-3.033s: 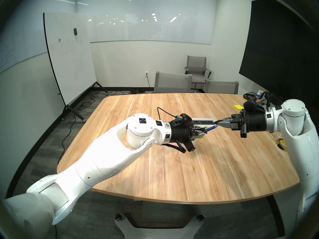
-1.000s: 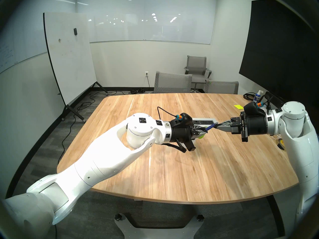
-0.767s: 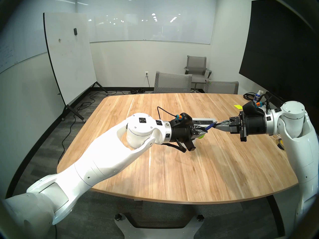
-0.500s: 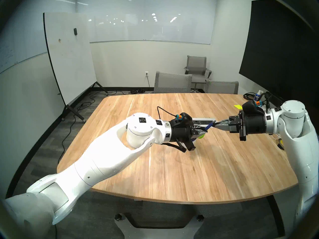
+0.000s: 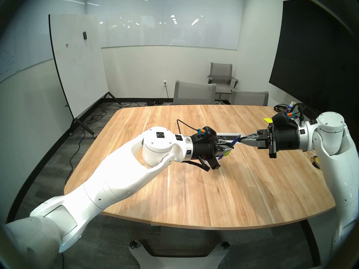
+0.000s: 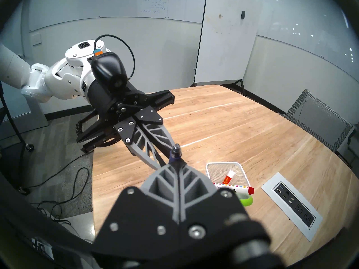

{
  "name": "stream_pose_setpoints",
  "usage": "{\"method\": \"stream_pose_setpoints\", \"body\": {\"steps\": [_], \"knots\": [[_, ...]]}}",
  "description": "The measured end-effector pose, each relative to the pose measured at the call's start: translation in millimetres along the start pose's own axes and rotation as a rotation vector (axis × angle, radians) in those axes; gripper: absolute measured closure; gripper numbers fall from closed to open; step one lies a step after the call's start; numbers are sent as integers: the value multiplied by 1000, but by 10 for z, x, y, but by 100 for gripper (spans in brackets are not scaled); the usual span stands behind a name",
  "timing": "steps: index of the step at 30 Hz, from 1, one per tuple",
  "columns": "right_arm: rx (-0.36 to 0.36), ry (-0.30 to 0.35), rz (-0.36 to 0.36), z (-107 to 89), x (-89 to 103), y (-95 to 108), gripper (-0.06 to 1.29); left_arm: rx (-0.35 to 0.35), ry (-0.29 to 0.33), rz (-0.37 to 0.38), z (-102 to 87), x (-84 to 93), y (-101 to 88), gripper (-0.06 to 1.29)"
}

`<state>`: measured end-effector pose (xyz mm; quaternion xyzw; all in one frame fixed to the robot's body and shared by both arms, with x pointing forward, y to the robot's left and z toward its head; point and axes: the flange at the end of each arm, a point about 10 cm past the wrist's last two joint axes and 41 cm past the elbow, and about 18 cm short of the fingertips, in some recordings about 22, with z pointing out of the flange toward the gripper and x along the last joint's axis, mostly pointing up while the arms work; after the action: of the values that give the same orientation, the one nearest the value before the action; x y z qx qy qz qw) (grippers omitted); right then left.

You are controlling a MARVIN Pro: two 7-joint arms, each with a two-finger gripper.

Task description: Place the pen, the marker, and the scissors into the pen holder

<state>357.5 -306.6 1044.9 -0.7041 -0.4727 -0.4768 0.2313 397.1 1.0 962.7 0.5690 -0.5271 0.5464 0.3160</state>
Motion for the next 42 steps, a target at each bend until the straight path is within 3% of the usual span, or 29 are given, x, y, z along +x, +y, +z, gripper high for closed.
{"method": "stream_pose_setpoints", "body": {"steps": [14,42], "knots": [[2,-11,-4,-2,-1,-7,125,-3,1,0,3,1,6,117],[-39,-91,23,-138,-281,312,125,-5,1,0,4,-2,11,117]]}}
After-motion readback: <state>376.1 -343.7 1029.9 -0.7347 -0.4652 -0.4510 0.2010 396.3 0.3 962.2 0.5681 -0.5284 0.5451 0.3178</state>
